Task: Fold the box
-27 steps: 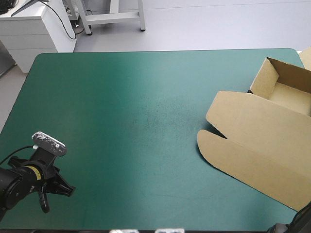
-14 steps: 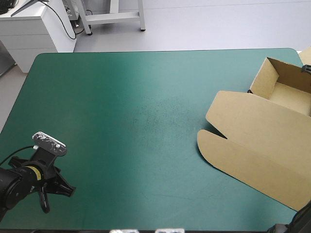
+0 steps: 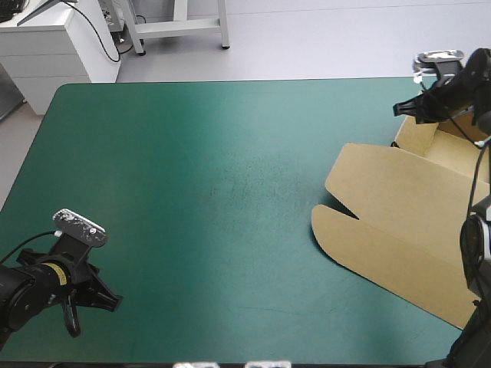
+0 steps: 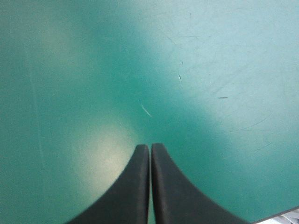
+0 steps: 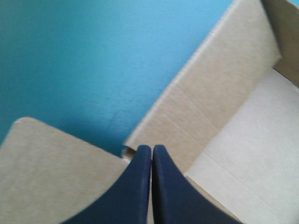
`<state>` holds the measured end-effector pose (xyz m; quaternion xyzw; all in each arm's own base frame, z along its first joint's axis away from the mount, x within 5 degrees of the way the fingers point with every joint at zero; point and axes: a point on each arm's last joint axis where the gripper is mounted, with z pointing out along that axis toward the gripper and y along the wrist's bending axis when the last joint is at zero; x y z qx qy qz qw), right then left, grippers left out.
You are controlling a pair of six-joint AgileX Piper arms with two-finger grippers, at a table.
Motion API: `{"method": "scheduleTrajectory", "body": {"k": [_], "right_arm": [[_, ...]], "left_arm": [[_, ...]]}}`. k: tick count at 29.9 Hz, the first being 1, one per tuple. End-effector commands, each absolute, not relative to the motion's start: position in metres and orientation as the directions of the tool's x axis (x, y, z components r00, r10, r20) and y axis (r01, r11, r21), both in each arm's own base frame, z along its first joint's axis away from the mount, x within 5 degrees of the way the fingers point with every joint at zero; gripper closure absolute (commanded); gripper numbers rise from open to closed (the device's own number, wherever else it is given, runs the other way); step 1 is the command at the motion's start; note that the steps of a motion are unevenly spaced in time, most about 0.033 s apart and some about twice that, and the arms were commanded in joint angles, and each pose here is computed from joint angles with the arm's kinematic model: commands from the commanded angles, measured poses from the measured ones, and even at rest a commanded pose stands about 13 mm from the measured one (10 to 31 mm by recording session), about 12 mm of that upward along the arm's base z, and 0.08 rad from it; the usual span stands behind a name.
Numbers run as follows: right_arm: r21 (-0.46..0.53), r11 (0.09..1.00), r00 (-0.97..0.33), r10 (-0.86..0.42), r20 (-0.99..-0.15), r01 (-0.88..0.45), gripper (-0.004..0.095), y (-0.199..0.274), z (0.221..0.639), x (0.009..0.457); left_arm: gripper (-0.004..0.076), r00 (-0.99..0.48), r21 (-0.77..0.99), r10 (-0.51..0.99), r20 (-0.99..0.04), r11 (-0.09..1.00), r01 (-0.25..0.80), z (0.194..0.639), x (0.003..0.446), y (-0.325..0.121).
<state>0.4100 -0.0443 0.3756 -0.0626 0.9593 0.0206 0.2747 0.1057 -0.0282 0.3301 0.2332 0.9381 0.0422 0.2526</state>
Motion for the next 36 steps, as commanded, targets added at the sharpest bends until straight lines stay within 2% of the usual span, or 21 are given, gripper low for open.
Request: {"method": "scheduleTrajectory", "body": {"k": [1,7,13,18,22,27,36], "right_arm": [[-0.031,0.980,-0.769,-0.175,-0.614,-0.198,0.0912,-0.016,0.417,0.387],[0.016,0.972,-0.777,-0.178,-0.604,-0.235,0.0912,0.005,0.420,0.361],[0.065,0.959,-0.808,-0.196,-0.556,-0.277,0.0912,0.013,0.408,0.319],[0.072,0.952,-0.819,-0.217,-0.532,-0.299,0.0912,0.015,0.397,0.279],[0.075,0.942,-0.791,-0.230,-0.567,-0.328,0.0912,0.018,0.395,0.242],[0.095,0.924,-0.729,-0.225,-0.646,-0.370,0.0912,0.025,0.392,0.188],[0.026,0.931,-0.646,-0.232,-0.727,-0.363,0.0912,0.024,0.377,0.112]], "left_arm": [[0.0731,-0.734,0.188,0.440,-0.518,0.895,0.404,0.338,0.109,-0.031],[0.0731,-0.718,0.146,0.420,-0.555,0.899,0.413,0.340,0.110,-0.036],[0.0731,-0.675,0.103,0.386,-0.629,0.902,0.420,0.344,0.114,-0.042],[0.0731,-0.687,0.100,0.389,-0.614,0.901,0.421,0.343,0.113,-0.042],[0.0731,-0.708,0.068,0.381,-0.595,0.901,0.429,0.342,0.109,-0.043],[0.0731,-0.682,0.024,0.342,-0.647,0.902,0.430,0.348,0.098,-0.042],[0.0731,-0.605,0.030,0.311,-0.733,0.904,0.427,0.359,0.070,-0.030]]}}
